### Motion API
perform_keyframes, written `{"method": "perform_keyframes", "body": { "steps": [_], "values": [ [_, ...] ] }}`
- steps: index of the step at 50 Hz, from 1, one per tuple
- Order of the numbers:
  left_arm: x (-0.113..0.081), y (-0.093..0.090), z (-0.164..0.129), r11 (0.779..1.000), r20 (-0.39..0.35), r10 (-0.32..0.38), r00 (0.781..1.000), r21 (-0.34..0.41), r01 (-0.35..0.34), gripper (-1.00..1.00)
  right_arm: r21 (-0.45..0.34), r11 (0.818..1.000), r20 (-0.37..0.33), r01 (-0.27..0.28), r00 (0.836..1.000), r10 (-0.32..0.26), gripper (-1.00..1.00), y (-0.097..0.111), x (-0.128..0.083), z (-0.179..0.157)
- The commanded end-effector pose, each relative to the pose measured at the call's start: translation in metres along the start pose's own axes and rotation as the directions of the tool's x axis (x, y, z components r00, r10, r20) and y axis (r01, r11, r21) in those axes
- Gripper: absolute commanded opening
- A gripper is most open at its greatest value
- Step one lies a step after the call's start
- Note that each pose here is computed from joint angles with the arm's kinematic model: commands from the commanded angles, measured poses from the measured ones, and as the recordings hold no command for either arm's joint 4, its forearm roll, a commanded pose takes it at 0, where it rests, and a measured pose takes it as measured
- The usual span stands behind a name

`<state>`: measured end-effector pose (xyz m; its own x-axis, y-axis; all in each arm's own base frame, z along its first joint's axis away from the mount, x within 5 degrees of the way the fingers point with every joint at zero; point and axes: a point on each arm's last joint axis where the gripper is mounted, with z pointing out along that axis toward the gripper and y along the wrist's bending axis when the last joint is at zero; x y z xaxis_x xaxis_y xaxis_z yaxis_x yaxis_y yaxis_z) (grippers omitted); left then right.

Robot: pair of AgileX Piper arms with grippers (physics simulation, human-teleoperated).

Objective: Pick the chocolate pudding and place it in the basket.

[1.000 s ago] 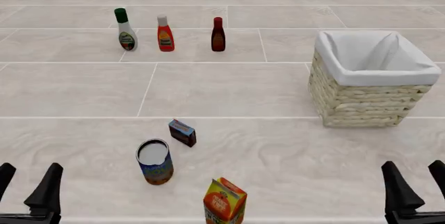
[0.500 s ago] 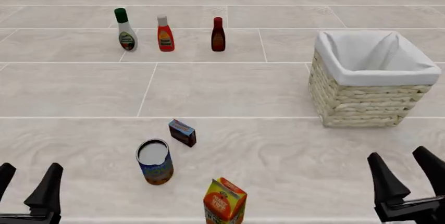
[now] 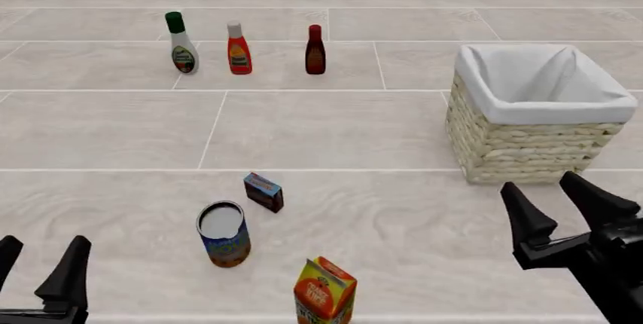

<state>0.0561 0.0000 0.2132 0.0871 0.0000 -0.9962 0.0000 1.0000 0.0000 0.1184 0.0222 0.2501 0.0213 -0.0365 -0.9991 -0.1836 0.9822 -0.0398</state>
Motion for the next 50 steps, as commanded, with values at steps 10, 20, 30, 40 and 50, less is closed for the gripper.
{"method": "perform_keyframes", "body": {
  "steps": [10,20,30,40,50],
  "values": [
    [0.000,0.000,0.000,1.000,0.000,0.000,1.000,0.000,0.000,1.00,-0.067,0.998,-0.066,-0.007,0.998,0.002,1.00,0.010,-0.012,0.043],
    [0.000,0.000,0.000,1.000,0.000,0.000,1.000,0.000,0.000,1.00,-0.119,0.992,-0.089,0.032,0.995,-0.042,1.00,0.020,-0.021,0.067],
    [0.000,0.000,0.000,1.000,0.000,0.000,1.000,0.000,0.000,1.00,-0.147,0.989,-0.112,0.034,0.992,-0.051,1.00,0.028,-0.037,0.090],
    [0.000,0.000,0.000,1.000,0.000,0.000,1.000,0.000,0.000,1.00,-0.183,0.983,-0.131,0.021,0.990,-0.046,1.00,0.039,-0.055,0.115],
    [0.000,0.000,0.000,1.000,0.000,0.000,1.000,0.000,0.000,1.00,-0.243,0.970,-0.152,0.025,0.986,-0.064,1.00,0.059,-0.065,0.137]
  ]
}}
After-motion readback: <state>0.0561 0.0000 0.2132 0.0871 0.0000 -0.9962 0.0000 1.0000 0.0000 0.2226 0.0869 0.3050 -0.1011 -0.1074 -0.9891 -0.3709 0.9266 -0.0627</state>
